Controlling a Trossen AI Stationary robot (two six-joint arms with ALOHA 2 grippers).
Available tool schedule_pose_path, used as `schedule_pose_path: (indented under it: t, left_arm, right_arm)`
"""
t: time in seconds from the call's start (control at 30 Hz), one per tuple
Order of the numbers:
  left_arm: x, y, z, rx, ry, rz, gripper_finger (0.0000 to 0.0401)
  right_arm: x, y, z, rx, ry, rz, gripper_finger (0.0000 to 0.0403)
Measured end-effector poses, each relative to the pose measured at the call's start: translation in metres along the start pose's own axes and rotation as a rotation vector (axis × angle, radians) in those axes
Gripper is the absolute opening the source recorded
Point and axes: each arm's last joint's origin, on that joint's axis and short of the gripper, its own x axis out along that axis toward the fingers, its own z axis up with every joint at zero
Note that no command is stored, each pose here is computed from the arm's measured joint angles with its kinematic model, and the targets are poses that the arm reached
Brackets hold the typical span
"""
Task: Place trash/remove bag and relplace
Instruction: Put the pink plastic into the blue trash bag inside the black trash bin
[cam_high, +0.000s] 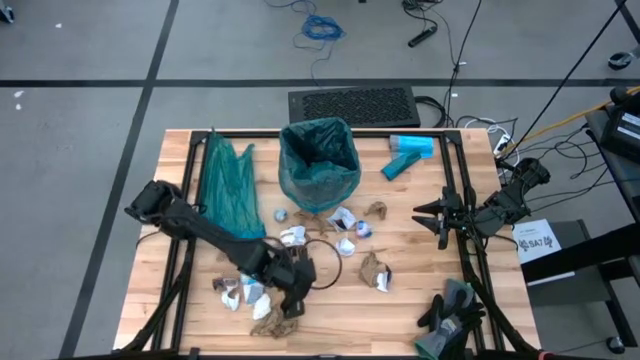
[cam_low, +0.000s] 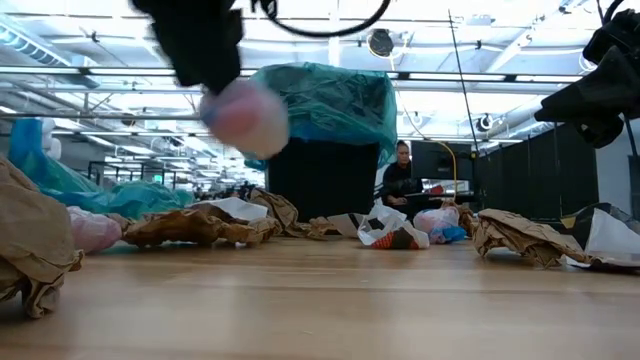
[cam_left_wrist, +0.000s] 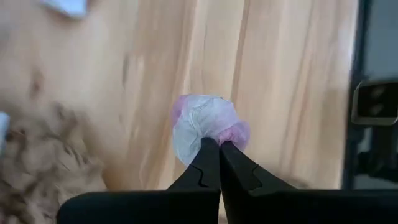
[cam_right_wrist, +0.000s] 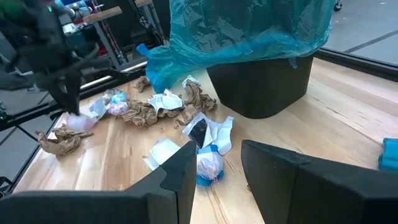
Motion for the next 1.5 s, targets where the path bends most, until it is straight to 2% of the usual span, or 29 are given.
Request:
schedule_pose_path:
  t: [0.17, 0.43, 0.57, 0.73, 1.03, 1.3, 1.4, 1.5]
  left_arm:
    - [-0.028, 0.006, 0.035, -0.001, -0.053, 0.015, 0.0001]
    - [-0.082, 0.026, 0.084, -0.033, -0.182, 0.112, 0.0000]
    - [-0.106, 0.044, 0.107, -0.042, -0.280, 0.151, 0.0000]
    - [-0.128, 0.075, 0.128, -0.124, -0.342, 0.194, 0.0000]
    - [-0.160, 0.133, 0.143, -0.242, -0.359, 0.365, 0.0000]
    - [-0.181, 0.170, 0.149, -0.332, -0.429, 0.553, 0.0011]
    - [-0.183, 0.182, 0.148, -0.366, -0.420, 0.580, 0.0026]
    - [-0.185, 0.192, 0.146, -0.386, -0.383, 0.563, 0.0043]
  right_arm:
    - [0.000, 0.000, 0.000, 0.000, 0.000, 0.000, 0.0120]
    - [0.000, 0.000, 0.000, 0.000, 0.000, 0.000, 0.0121]
    - [0.000, 0.000, 0.000, 0.000, 0.000, 0.000, 0.0121]
    - [0.000, 0.000, 0.000, 0.000, 0.000, 0.000, 0.0121]
    - [0.000, 0.000, 0.000, 0.000, 0.000, 0.000, 0.0121]
    - [0.000, 0.000, 0.000, 0.000, 0.000, 0.000, 0.0121]
    - [0.000, 0.000, 0.000, 0.000, 0.000, 0.000, 0.0121]
    - [0.000, 0.000, 0.000, 0.000, 0.000, 0.000, 0.0121]
